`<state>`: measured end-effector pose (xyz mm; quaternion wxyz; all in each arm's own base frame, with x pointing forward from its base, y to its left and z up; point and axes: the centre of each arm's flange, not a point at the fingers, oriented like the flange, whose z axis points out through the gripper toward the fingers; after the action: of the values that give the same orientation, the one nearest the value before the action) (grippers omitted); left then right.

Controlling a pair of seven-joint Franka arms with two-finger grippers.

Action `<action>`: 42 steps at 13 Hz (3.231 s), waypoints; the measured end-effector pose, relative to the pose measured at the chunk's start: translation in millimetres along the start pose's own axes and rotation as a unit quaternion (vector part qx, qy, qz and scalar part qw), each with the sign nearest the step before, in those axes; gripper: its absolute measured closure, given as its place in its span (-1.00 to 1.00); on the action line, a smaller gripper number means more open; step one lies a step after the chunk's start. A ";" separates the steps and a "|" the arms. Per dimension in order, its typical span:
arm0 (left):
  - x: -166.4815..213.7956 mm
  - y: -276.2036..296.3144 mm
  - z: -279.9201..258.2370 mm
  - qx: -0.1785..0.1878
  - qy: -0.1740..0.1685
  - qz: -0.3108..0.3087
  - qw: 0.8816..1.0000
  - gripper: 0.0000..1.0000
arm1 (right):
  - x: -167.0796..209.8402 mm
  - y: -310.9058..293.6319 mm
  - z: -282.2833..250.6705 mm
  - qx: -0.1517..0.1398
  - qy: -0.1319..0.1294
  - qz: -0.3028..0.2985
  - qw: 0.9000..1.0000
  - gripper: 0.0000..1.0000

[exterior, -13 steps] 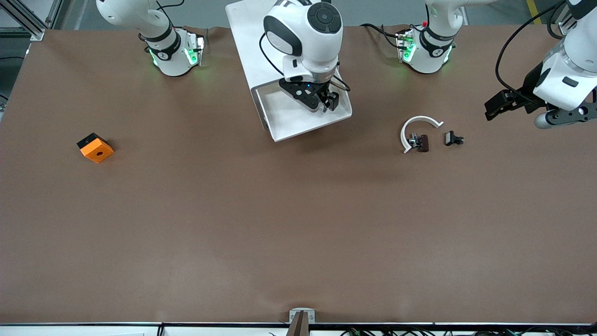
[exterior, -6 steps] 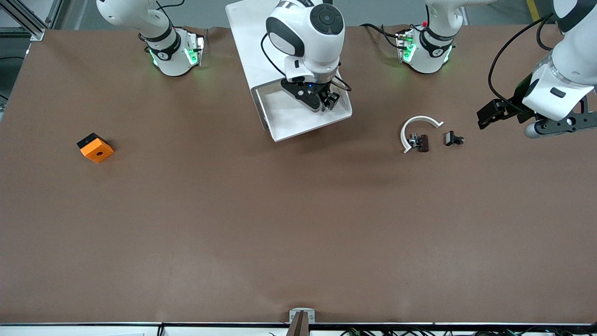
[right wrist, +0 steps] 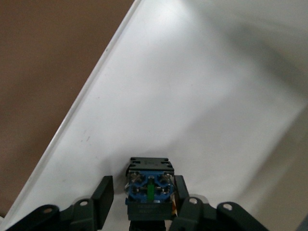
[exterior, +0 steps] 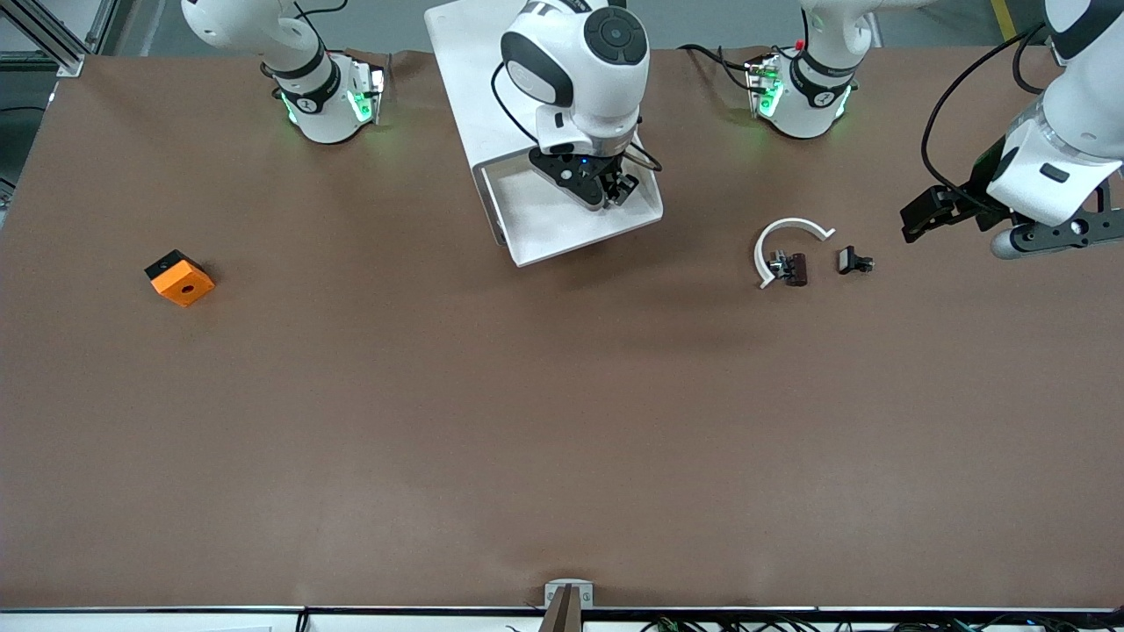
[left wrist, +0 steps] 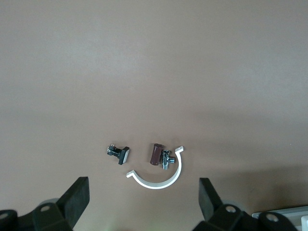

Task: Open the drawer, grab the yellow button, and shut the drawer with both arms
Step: 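Grasp the green-capped button in the drawer with the right gripper, then carry the button out with the right gripper while the left gripper approaches, then push the drawer shut with the left gripper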

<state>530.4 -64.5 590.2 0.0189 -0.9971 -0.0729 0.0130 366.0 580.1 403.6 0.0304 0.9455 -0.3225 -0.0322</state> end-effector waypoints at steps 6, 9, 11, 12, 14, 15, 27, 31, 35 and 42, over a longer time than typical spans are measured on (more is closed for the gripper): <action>-0.8 -1.5 -1.6 0.000 0.001 -0.001 1.000 -1.00 | 18.3 -4.9 -16.6 0.015 0.002 0.010 1.000 0.17; -1.0 -2.1 -2.0 0.000 0.001 -0.002 1.000 -1.00 | 66.7 -1.8 -55.3 0.004 -0.002 -0.005 1.000 0.17; -0.9 -2.7 -2.2 0.000 0.001 -0.003 1.000 -1.00 | 129.1 9.0 -84.7 0.003 -0.008 -0.029 1.000 0.17; -0.9 -3.4 -2.4 0.000 0.000 -0.003 1.000 -1.00 | 167.9 18.0 -97.1 0.008 -0.011 -0.048 0.999 0.17; -0.9 -5.7 -2.1 0.001 -0.002 -0.005 1.000 -1.00 | 250.4 46.7 -113.1 0.009 -0.018 -0.086 0.996 0.17; -0.8 -6.2 -1.8 0.001 -0.002 -0.006 1.000 -1.00 | 290.5 62.7 -115.6 0.008 -0.022 -0.104 0.994 0.17; 32.3 129.4 113.9 -0.033 -0.013 0.007 0.999 -1.00 | 584.0 251.8 54.3 0.030 0.044 -0.211 0.976 0.17; 1.5 219.8 149.3 -0.058 -0.035 -0.039 0.997 -1.00 | 629.4 317.2 99.4 0.027 0.050 -0.230 0.972 0.17; -37.6 296.5 168.0 -0.059 -0.052 -0.054 0.995 -1.00 | 662.3 368.7 125.2 0.024 0.046 -0.242 0.969 0.17; -92.5 372.4 201.6 -0.039 -0.086 -0.103 0.990 -1.00 | 663.4 393.1 197.3 0.025 0.059 -0.225 0.972 0.17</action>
<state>487.1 -438.9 376.3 -0.0248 -0.9794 -0.1769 0.0942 635.1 -143.7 210.5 0.0176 0.9945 -0.1001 0.0254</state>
